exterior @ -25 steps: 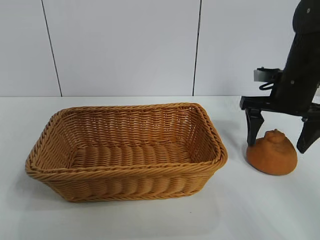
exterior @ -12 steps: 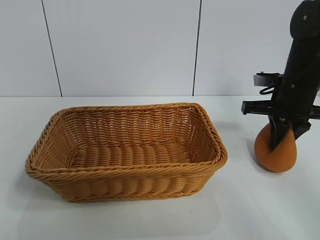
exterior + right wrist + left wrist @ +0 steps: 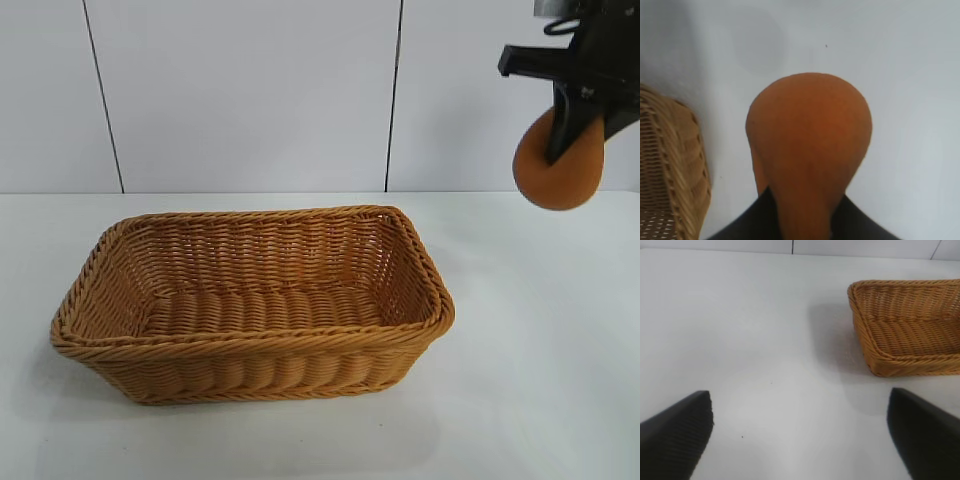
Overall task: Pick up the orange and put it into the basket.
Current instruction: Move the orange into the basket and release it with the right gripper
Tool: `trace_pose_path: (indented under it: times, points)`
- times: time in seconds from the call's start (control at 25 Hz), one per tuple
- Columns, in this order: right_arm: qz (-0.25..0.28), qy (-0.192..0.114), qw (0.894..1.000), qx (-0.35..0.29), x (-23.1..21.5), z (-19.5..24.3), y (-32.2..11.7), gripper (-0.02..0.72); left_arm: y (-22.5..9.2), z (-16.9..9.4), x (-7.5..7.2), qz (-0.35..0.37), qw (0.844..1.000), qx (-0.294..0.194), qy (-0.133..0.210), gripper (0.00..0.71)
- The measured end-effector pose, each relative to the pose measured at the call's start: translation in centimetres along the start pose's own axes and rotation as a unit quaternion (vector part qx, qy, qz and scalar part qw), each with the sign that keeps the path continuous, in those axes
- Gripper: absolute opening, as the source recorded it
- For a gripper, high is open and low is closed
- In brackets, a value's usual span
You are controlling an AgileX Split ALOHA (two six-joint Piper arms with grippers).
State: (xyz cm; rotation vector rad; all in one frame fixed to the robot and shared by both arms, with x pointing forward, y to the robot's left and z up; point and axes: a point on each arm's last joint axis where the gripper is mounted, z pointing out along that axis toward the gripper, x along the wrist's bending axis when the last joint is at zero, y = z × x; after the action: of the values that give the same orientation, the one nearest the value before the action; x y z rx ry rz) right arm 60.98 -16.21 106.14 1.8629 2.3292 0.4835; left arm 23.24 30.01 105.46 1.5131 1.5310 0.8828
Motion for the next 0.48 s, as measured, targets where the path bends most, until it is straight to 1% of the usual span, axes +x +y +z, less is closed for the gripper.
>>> trace_pose_path:
  times: [0.16, 0.28, 0.36, 0.48]
  points:
    - [-0.049, 0.024, 0.998, -0.016, 5.0, 0.2, -0.6, 0.055, 0.0, 0.0, 0.0, 0.000, 1.000, 0.000, 0.000, 0.673]
    - [-0.072, 0.046, 0.996, -0.039, 8.5, 0.3, -1.1, 0.055, 0.0, 0.0, 0.0, 0.000, 1.000, 0.000, 0.000, 0.673]
    - [-0.084, 0.058, 0.994, -0.043, 10.5, 0.9, -1.5, 0.055, 0.0, 0.0, 0.0, 0.000, 1.000, 0.000, 0.000, 0.673]
    - [-0.108, 0.070, 0.991, -0.035, 13.2, 3.1, -2.3, 0.055, 0.0, 0.0, 0.0, 0.000, 1.000, 0.000, 0.000, 0.673]
